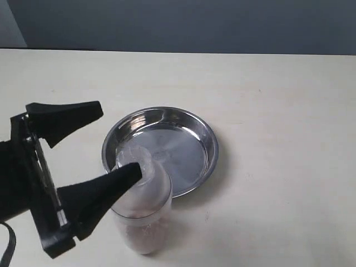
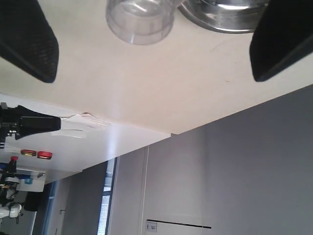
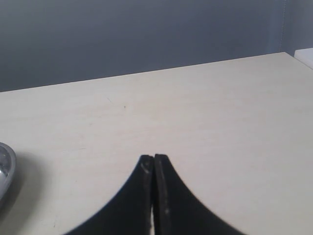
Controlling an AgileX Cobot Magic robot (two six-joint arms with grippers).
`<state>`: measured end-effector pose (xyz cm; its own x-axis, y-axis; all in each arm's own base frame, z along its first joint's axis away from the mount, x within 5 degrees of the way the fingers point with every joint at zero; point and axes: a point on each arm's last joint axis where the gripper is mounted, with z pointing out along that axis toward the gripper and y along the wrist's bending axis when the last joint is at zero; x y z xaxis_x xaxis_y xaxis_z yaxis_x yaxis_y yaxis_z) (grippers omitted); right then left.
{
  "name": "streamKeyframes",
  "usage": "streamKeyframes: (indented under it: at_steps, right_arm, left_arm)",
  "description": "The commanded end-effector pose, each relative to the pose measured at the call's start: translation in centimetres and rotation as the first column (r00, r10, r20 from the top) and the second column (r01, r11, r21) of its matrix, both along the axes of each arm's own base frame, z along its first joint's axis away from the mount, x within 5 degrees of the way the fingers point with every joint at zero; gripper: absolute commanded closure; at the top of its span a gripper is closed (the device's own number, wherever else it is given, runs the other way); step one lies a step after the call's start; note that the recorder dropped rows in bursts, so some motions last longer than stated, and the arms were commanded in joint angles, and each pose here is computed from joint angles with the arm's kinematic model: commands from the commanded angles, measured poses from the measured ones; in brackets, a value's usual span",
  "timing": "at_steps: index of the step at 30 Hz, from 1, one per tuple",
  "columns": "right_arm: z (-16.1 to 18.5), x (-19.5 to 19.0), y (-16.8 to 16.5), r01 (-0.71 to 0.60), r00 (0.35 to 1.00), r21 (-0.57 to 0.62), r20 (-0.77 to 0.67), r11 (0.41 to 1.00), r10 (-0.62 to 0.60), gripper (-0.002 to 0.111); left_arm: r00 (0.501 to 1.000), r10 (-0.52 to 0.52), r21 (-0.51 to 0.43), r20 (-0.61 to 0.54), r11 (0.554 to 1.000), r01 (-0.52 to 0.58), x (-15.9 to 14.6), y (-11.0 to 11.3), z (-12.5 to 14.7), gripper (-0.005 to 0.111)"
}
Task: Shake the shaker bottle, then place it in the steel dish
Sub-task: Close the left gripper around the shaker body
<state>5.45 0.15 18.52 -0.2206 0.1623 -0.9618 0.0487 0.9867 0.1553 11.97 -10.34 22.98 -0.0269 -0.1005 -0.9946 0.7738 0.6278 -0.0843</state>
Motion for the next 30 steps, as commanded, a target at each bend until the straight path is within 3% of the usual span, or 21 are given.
streamKeyframes:
  at_steps: [1, 20, 30]
  right_arm:
    - [0.1, 0.0, 0.0, 0.005, 1.000, -0.003, 0.013, 1.000, -0.005, 0.109]
    - [0.1, 0.0, 0.0, 0.005, 1.000, -0.003, 0.013, 1.000, -0.005, 0.109]
    - [0.1, 0.0, 0.0, 0.005, 1.000, -0.003, 0.013, 1.000, -0.005, 0.109]
  left_arm:
    - [1.000, -0.025, -0.008, 0.001, 1.000, 0.025, -0.4, -0.1, -1.0, 0.002]
    - [0.995, -0.047, 0.048, -0.084, 0.998, 0.052, 1.9, -1.6, -5.2, 0.002]
    - [0.973, -0.037, 0.166, -0.228, 0.983, 0.077, 2.5, -2.0, -9.0, 0.002]
